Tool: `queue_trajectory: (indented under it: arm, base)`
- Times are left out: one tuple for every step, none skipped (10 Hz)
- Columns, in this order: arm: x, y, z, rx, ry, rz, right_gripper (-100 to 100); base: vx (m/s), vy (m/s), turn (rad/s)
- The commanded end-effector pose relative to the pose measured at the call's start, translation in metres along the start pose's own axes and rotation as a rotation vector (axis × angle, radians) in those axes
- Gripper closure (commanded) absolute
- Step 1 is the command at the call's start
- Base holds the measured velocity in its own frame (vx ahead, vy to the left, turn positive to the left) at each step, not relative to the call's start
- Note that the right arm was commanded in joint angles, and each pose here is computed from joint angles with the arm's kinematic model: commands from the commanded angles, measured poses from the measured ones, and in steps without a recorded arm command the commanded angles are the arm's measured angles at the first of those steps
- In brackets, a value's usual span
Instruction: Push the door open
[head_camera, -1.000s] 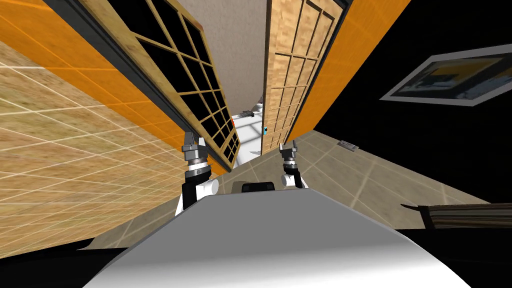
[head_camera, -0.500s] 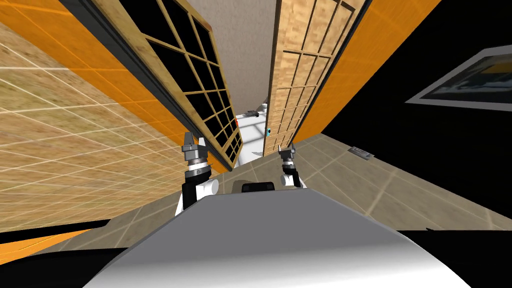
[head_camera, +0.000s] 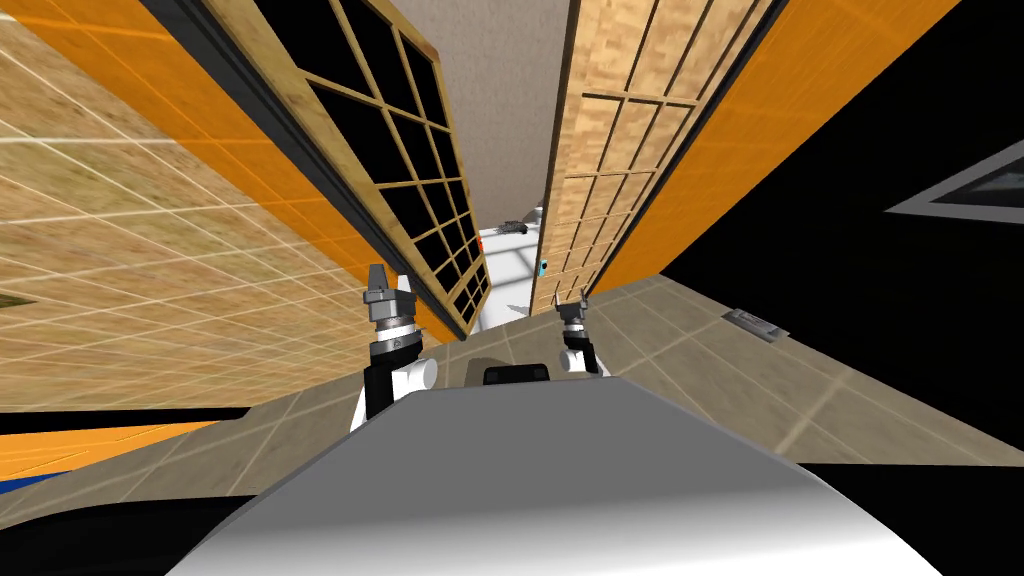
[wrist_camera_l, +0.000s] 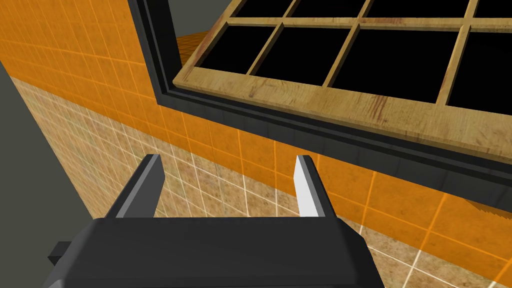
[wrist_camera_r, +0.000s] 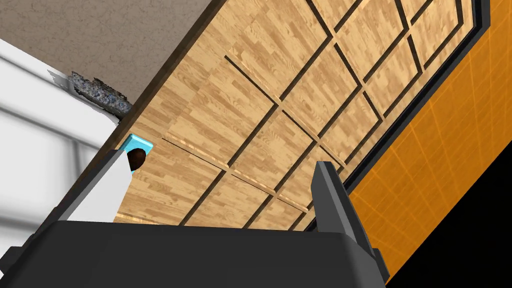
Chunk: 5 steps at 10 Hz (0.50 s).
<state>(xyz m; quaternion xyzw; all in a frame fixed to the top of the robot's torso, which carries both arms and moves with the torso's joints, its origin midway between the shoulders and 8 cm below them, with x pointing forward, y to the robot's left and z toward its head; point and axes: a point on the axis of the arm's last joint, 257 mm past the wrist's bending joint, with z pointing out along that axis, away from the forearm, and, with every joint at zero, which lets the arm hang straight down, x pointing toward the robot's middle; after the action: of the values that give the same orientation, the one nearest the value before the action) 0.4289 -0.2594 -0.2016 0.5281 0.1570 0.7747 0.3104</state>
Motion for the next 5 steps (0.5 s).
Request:
queue_trajectory:
  arm:
    - [-0.009,-0.006,-0.0017,0.007,-0.02,0.04,-100]
    - [-0.015,-0.009,-0.003,0.011,-0.033,0.063,-100]
    - [-0.021,-0.012,-0.0044,0.015,-0.045,0.085,-100]
    - [-0.027,-0.015,-0.0059,0.018,-0.058,0.107,-100]
    - [-0.033,-0.018,-0.0074,0.021,-0.071,0.129,-100]
  base:
    - [0.067,-0.09,0.203]
    - [0.055,-0.085,0.195]
    - [0.059,-0.085,0.151]
    - [0.07,-0.096,0.165]
    - [0.052,-0.102,0.189]
